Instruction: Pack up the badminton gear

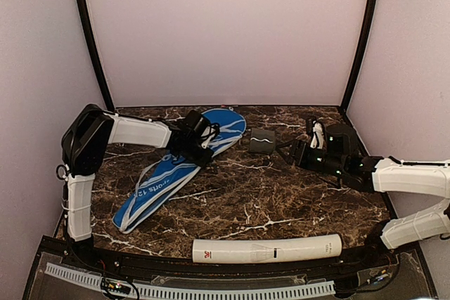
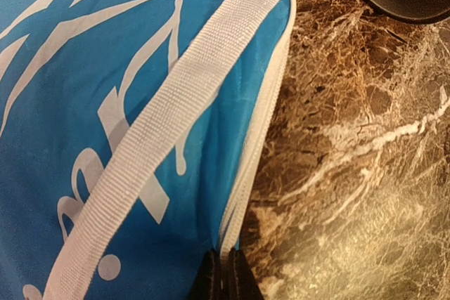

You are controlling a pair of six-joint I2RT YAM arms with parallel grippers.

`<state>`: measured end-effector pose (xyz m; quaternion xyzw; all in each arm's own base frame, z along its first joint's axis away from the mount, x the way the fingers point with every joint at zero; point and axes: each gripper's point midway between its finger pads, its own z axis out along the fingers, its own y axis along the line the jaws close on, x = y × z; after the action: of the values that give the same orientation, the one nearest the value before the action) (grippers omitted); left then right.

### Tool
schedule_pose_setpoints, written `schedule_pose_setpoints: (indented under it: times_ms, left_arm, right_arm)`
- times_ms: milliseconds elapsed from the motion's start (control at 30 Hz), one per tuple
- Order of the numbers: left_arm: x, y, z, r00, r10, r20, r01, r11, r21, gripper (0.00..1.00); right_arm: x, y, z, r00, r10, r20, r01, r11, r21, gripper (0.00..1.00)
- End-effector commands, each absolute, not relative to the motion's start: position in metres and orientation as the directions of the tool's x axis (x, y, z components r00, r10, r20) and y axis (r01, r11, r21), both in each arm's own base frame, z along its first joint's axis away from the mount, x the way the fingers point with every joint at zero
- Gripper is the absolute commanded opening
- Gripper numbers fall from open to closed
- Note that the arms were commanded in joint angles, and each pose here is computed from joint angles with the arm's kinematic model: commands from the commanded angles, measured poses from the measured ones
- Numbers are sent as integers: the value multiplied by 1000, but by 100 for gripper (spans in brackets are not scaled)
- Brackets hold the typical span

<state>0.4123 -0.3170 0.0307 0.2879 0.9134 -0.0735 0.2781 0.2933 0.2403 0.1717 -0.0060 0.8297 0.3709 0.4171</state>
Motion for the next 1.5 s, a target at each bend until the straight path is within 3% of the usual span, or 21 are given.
schedule_pose_setpoints:
  times_ms: [0,333,667,967,1467]
  left_arm:
    - [407,-301,78,-682,422,-597,525,851,2,0]
    - [376,-283,155,-631,404,-663,566,824,-37,0]
    - [329,-293,209,-511,392,-765,723,677,-136,0]
    - [316,-301,209,-481,383,-789,769,616,-169,0]
    - [311,-302,201,-480,397,-782,785,593,-180,0]
  right_arm:
    - [295,240,183,-626,308,-717,-351,710,611,69]
    - [293,250,191,-629,286,-723,-404,675,618,69]
    - [286,301,226,-649,253,-717,-587,432,685,62]
    - [321,327,245,-651,298,-698,-577,404,710,56]
    - [357,360,222,-697,312,-646,-530,383,756,40]
